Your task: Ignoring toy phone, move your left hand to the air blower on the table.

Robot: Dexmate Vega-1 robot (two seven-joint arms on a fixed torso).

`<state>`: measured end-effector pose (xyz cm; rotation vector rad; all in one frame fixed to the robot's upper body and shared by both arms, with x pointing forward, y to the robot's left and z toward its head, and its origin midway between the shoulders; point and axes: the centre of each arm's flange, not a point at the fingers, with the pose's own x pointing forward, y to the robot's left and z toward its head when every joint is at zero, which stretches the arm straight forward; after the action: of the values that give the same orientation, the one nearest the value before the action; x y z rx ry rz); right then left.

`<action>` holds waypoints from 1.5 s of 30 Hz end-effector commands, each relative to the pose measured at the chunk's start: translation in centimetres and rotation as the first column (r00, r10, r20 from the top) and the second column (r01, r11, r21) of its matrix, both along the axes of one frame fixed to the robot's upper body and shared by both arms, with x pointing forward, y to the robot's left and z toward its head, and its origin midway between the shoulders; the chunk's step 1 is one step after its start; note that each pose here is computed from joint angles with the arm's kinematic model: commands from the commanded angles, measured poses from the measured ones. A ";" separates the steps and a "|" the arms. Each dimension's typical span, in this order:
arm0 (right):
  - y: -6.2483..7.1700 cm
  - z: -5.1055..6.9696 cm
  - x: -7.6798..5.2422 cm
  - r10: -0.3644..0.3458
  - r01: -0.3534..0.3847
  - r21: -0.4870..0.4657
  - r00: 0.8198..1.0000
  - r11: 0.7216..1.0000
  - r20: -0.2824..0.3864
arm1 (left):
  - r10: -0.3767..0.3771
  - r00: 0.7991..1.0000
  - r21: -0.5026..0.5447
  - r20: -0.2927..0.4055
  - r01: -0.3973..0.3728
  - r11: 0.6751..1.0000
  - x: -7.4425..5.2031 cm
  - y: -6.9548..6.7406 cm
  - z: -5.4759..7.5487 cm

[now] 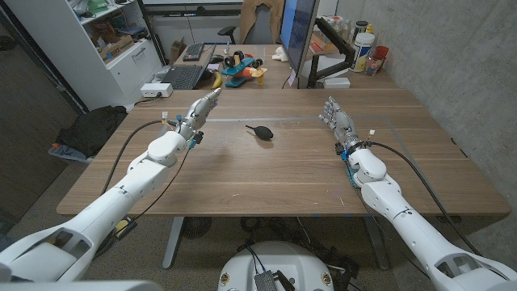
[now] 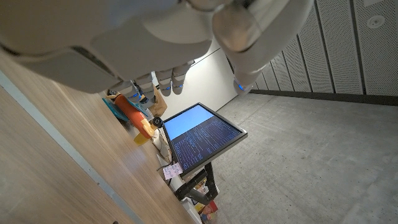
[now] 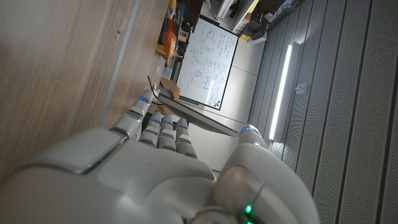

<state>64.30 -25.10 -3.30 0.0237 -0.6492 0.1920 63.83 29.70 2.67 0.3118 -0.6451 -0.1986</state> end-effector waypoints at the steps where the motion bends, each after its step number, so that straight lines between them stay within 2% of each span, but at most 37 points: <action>1: -0.3 0.5 0.2 -0.002 0.002 -0.008 1.000 1.000 0.007 | 0.015 1.000 0.040 0.011 -0.016 0.999 0.3 -0.7 1.0; 13: -0.7 0.5 0.3 -0.004 0.004 0.005 1.000 1.000 0.017 | 0.036 0.999 0.072 0.027 -0.038 0.997 0.1 -1.4 1.8; 18: -0.8 0.6 0.3 -0.005 0.005 0.004 1.000 1.000 0.019 | 0.021 1.000 0.067 0.022 -0.023 0.998 0.1 -1.7 1.9; 45: -1.6 0.5 0.5 -0.002 0.002 0.019 1.000 1.000 0.022 | 0.063 0.997 0.188 0.050 -0.071 0.980 0.0 -4.1 3.5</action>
<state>64.68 -26.37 -2.68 0.0352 -0.6740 0.1857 63.84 26.53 5.54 0.4693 -0.6592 -0.1956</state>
